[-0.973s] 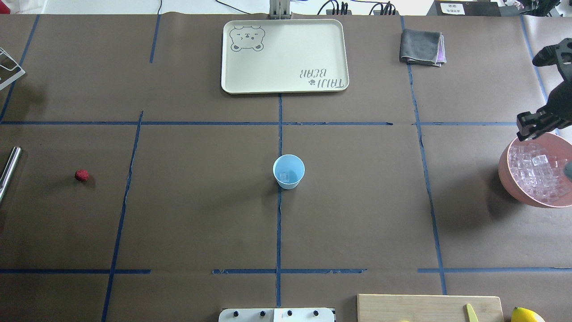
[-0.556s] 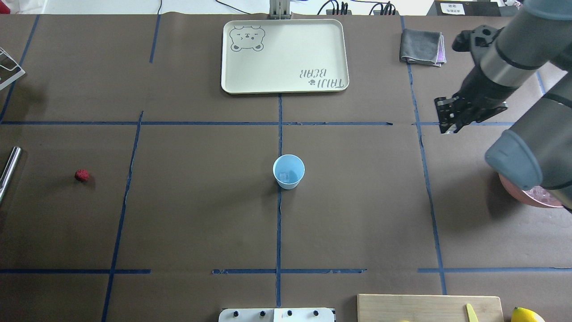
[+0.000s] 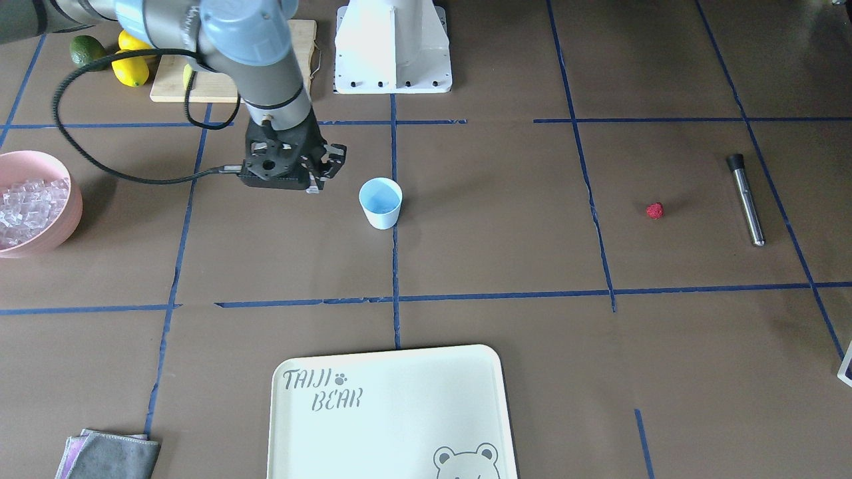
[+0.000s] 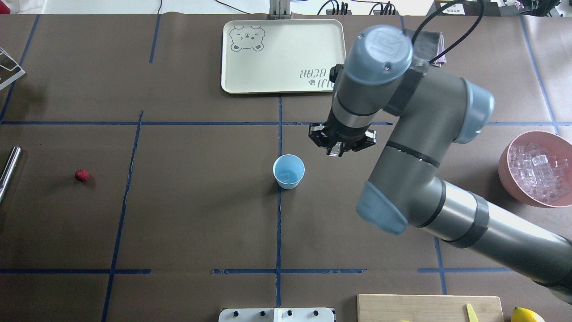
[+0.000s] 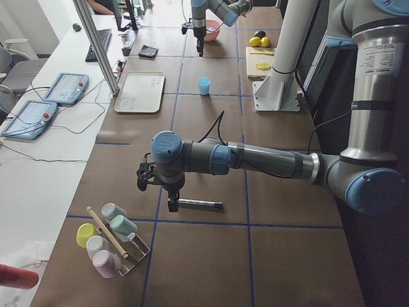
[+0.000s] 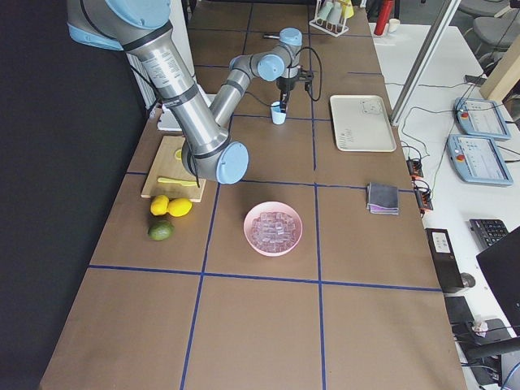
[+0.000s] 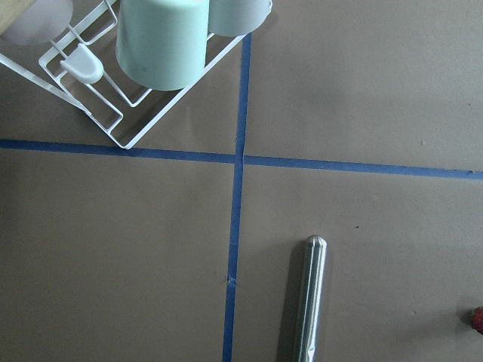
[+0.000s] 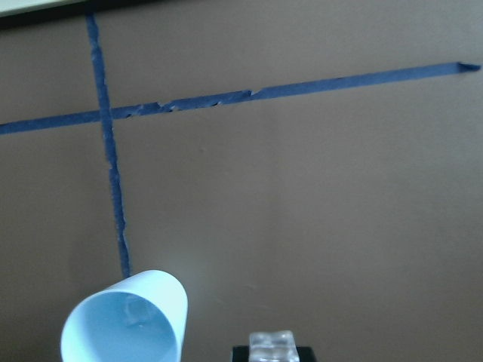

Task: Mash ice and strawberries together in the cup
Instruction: 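Carry the ice cube with the right gripper over the cup, then lower the right gripper and release the ice cube into the cup, then move the right gripper back over the pink bowl, then lower the right gripper into the bowl and grasp a third ice cube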

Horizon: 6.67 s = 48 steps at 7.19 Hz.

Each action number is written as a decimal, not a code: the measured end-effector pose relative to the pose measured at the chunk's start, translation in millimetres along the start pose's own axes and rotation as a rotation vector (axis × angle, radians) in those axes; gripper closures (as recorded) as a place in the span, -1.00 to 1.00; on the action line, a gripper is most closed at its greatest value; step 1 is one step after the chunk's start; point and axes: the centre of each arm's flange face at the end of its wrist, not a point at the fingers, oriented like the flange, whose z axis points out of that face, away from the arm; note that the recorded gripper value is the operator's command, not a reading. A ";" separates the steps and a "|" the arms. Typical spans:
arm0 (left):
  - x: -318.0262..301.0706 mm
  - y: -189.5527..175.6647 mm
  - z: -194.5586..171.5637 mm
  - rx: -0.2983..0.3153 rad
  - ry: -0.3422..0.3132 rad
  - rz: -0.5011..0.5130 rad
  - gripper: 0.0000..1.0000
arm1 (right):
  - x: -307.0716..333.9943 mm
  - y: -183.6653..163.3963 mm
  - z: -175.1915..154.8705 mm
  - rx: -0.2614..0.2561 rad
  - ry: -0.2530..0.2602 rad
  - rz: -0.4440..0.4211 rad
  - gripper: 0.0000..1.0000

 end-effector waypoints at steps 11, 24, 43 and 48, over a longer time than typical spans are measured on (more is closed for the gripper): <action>-1.3 -0.3 1.3 -0.002 0.000 -0.003 -1.00 | -75.4 28.6 33.7 0.018 0.024 0.002 -0.97; 2.5 -1.0 3.3 -0.006 0.000 0.006 -1.00 | 106.3 -20.6 -76.1 0.127 -0.069 -0.020 -0.99; 10.3 -0.6 2.0 -0.003 0.001 -0.004 -1.00 | 521.0 -78.9 51.9 0.019 0.085 -0.149 -0.35; 12.1 -0.6 0.4 0.000 0.002 -0.001 -1.00 | 520.6 -84.3 56.3 0.014 0.086 -0.147 0.96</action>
